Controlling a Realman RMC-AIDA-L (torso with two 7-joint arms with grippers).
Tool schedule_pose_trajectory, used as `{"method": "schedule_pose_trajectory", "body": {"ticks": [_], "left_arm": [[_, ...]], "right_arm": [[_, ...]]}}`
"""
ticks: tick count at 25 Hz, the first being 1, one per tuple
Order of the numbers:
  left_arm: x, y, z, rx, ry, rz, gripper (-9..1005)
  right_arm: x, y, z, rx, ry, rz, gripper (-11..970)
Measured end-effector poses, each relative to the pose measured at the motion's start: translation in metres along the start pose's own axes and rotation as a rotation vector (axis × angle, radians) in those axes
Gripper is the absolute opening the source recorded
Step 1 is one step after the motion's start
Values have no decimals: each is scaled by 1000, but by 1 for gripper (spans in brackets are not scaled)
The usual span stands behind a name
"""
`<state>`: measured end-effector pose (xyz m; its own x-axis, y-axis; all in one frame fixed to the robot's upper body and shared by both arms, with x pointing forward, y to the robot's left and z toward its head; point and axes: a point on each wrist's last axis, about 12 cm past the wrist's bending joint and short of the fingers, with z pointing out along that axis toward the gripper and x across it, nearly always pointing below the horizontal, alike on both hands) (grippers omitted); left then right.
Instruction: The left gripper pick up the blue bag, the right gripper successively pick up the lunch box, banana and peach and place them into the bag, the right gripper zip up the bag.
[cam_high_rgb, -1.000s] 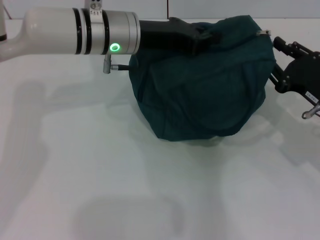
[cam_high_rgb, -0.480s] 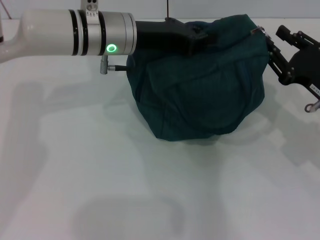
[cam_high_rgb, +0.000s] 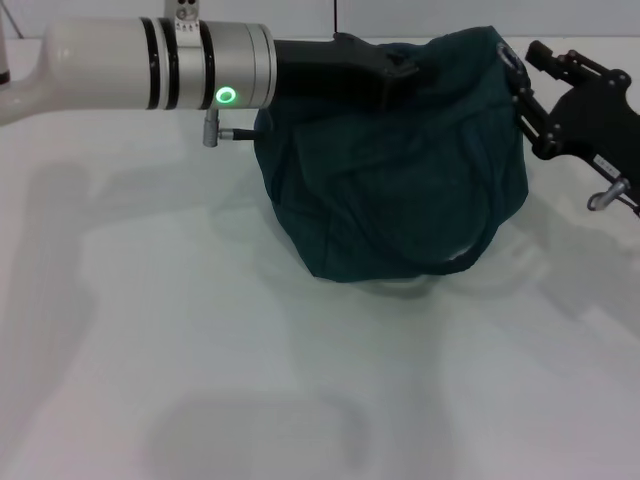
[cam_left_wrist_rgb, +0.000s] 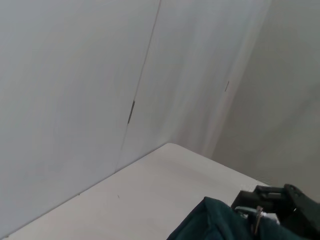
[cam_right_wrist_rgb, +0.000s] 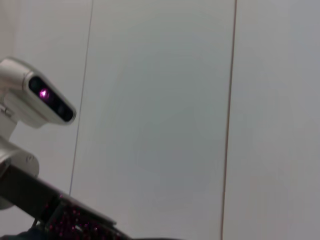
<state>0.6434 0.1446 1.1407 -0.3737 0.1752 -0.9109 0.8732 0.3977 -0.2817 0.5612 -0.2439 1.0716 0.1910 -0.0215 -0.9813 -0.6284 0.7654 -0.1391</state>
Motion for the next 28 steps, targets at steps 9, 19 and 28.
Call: {"method": "schedule_pose_trajectory", "body": {"ticks": [9, 19, 28], "left_arm": [[0, 1, -1, -4, -13, 6, 125], [0, 1, -2, -9, -23, 10, 135], [-2, 1, -1, -9, -24, 16, 143]], "right_arm": [[1, 5, 2, -24, 4, 0, 344], [-2, 4, -3, -10, -29, -41, 224], [-3, 3, -2, -4, -39, -80, 195]]}}
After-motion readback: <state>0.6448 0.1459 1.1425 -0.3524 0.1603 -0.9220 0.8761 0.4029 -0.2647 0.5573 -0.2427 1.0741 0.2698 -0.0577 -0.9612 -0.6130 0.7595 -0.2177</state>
